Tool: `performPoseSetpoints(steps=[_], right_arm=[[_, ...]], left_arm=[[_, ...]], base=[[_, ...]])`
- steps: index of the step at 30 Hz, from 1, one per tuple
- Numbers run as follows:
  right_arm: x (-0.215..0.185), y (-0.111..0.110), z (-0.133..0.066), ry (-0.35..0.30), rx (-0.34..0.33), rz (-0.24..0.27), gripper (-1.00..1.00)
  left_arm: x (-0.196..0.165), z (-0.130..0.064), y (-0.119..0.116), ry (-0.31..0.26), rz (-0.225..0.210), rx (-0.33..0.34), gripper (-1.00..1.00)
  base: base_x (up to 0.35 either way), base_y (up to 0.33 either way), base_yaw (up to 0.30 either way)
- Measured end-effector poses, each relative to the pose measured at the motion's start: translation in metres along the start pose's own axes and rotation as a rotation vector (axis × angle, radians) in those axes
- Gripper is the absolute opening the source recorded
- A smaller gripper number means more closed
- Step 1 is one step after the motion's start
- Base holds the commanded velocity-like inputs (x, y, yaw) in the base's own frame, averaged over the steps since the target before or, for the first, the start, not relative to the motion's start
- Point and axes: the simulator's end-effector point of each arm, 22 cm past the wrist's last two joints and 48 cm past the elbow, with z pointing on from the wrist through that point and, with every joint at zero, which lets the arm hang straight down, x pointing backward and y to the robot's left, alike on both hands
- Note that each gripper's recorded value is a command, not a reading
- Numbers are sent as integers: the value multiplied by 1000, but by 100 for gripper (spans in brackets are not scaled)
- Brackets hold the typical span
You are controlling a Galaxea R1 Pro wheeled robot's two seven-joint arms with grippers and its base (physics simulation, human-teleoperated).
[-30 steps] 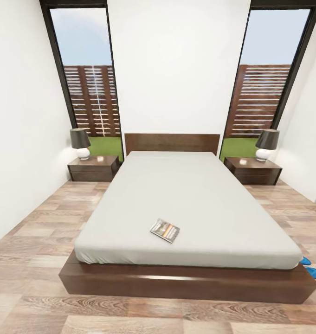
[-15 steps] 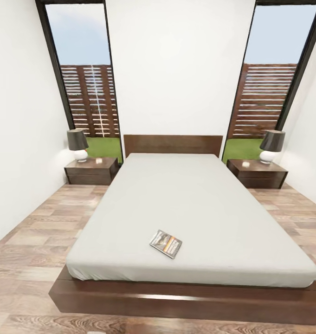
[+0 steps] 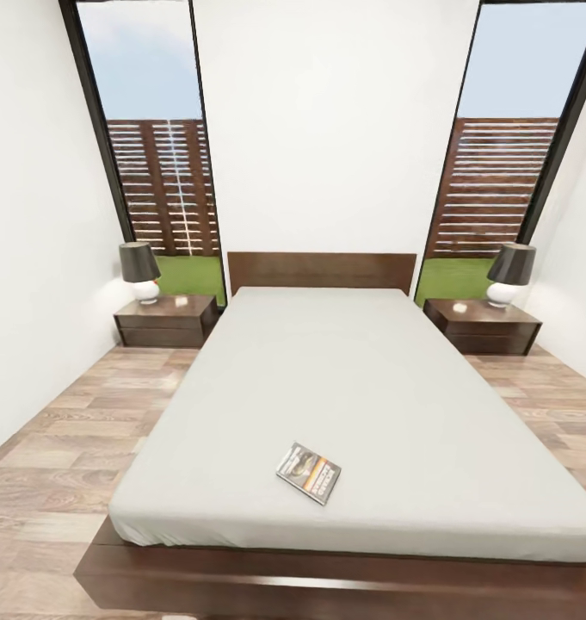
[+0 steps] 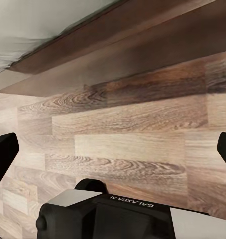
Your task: In the bedroom, move the book from the bed onto either nightstand, and place the two sandals side by side next to the bed.
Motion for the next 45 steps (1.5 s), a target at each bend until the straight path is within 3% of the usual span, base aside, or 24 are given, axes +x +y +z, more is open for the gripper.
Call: performPoseSetpoints(steps=[12, 45], right_arm=[[0, 0, 0, 0, 0, 0, 100], [-15, 33, -36, 2, 0, 1, 100]], left_arm=[[0, 0, -1, 2, -1, 0, 100], [-20, -36, -30, 5, -1, 4, 100]], base=[[3, 0, 0], [0, 0, 0]])
